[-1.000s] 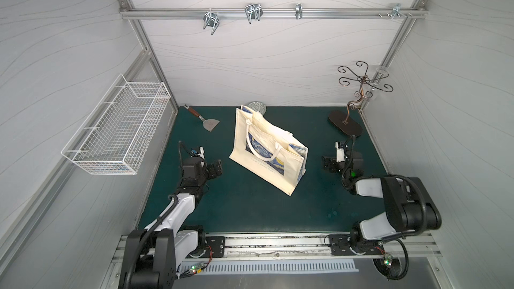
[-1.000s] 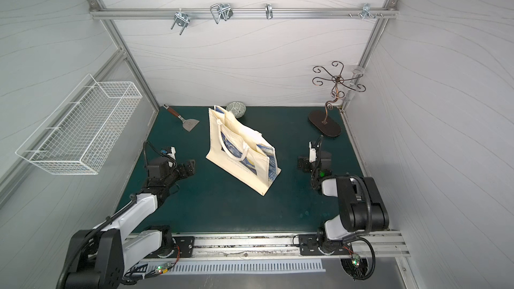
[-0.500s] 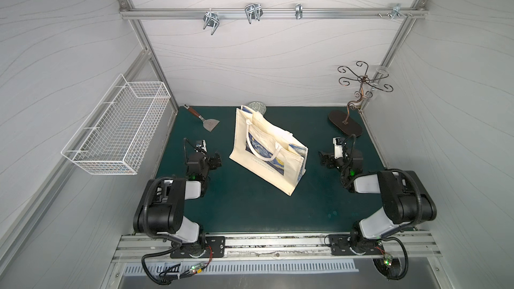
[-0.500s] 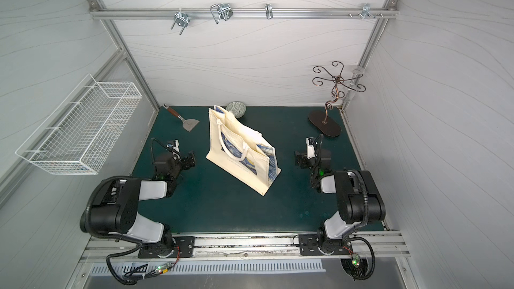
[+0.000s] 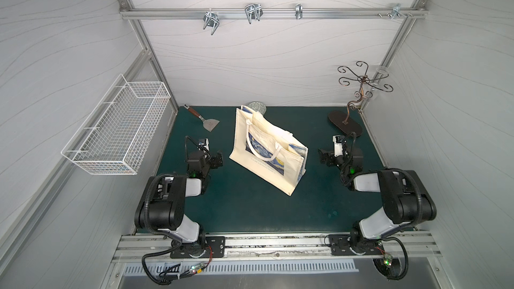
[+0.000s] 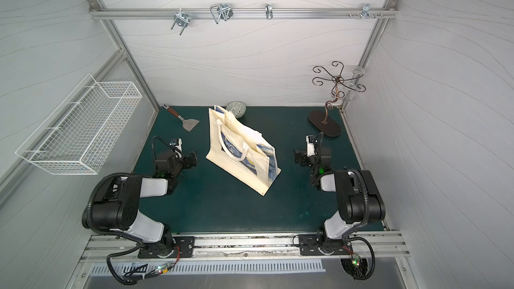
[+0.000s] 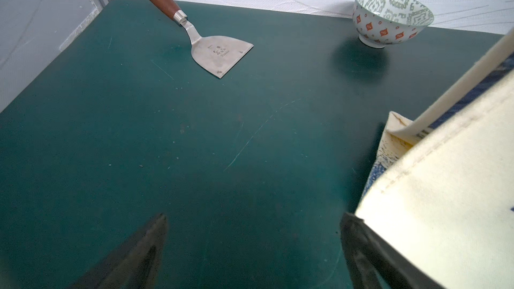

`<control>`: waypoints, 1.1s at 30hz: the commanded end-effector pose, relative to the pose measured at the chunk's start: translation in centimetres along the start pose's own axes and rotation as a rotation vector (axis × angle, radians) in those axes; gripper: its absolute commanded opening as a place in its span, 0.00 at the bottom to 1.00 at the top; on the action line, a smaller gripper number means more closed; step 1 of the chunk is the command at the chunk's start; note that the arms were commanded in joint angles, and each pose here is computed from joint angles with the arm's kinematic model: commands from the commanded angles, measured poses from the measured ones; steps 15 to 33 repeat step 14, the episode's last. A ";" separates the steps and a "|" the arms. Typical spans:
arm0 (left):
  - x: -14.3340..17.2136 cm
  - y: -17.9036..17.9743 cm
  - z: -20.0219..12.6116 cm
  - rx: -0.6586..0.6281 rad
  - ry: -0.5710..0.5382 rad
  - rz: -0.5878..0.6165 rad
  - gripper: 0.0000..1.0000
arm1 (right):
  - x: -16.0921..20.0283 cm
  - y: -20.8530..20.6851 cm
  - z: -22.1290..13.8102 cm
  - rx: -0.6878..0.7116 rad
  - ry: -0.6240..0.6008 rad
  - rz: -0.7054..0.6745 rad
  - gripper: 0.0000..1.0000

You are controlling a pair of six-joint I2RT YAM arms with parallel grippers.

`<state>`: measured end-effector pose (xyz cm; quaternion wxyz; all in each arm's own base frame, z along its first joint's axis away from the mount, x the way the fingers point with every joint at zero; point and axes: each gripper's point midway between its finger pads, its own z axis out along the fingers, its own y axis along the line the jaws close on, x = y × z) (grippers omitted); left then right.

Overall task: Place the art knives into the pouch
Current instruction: Reset both arms

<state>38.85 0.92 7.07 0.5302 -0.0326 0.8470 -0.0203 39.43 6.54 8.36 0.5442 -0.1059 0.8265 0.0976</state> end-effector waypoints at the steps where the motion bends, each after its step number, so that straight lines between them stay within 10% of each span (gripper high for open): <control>1: -2.3 -0.2 0.3 0.009 -0.064 0.023 0.99 | -0.2 -0.2 0.3 -0.009 0.000 0.001 0.99; 33: -2.3 0.0 0.3 0.010 -0.066 0.008 0.99 | -0.3 -0.1 0.3 -0.012 0.000 0.001 0.99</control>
